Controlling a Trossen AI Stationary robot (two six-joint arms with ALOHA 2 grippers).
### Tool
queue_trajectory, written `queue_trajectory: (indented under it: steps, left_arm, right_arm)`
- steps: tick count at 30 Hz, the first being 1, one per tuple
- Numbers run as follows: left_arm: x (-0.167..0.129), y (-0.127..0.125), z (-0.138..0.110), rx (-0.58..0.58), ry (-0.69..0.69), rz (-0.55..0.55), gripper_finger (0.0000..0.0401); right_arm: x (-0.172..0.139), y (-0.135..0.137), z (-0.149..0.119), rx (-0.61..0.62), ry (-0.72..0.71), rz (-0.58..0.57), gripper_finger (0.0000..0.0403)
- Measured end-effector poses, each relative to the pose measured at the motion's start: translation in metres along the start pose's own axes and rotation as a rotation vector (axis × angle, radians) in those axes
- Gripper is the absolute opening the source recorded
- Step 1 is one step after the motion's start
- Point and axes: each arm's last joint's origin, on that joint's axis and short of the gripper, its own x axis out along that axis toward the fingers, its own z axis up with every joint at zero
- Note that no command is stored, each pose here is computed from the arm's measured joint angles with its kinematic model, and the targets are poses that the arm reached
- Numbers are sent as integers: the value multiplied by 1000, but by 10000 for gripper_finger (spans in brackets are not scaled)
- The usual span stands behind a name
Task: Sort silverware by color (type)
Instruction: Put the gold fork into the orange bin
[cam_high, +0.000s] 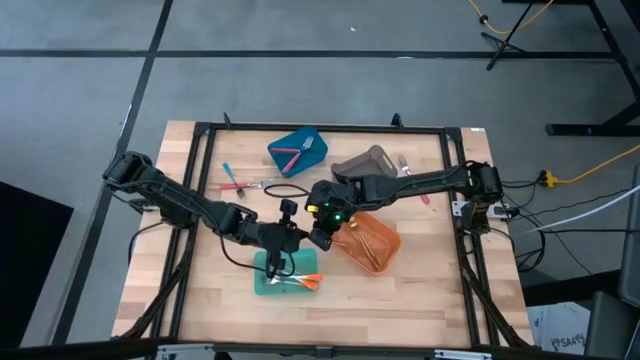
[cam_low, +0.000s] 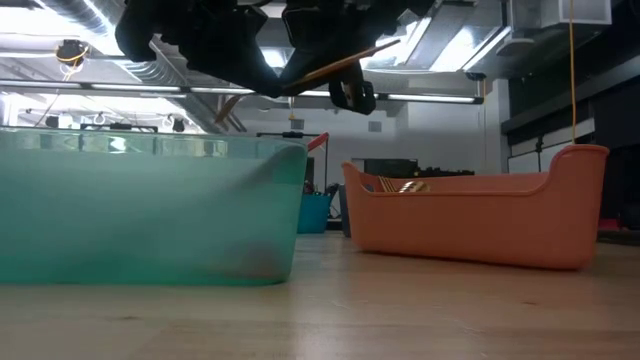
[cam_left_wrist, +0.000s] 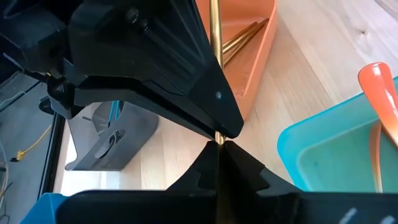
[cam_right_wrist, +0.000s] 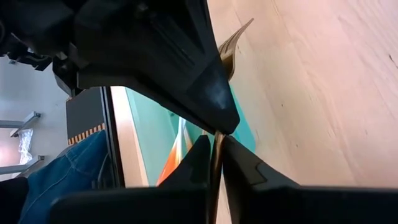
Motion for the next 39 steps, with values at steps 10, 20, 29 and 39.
queue_trajectory:
  steps: [10, 20, 29, 39]
  left_arm:
    - [0, 0, 0, 0, 1, 2, 5]
    - [0, 0, 0, -1, -7, -13, 57]
    - [0, -1, 2, -12, -20, -12, 81]
    - [-2, -3, 4, -16, -40, -13, 81]
  right_arm:
    - [0, 0, 0, -15, 1, 1, 3]
    - [0, 0, 0, -36, -3, -2, 1]
    - [-1, -6, -6, -23, 27, -107, 1]
    - [-7, -8, -12, -2, 74, -158, 0]
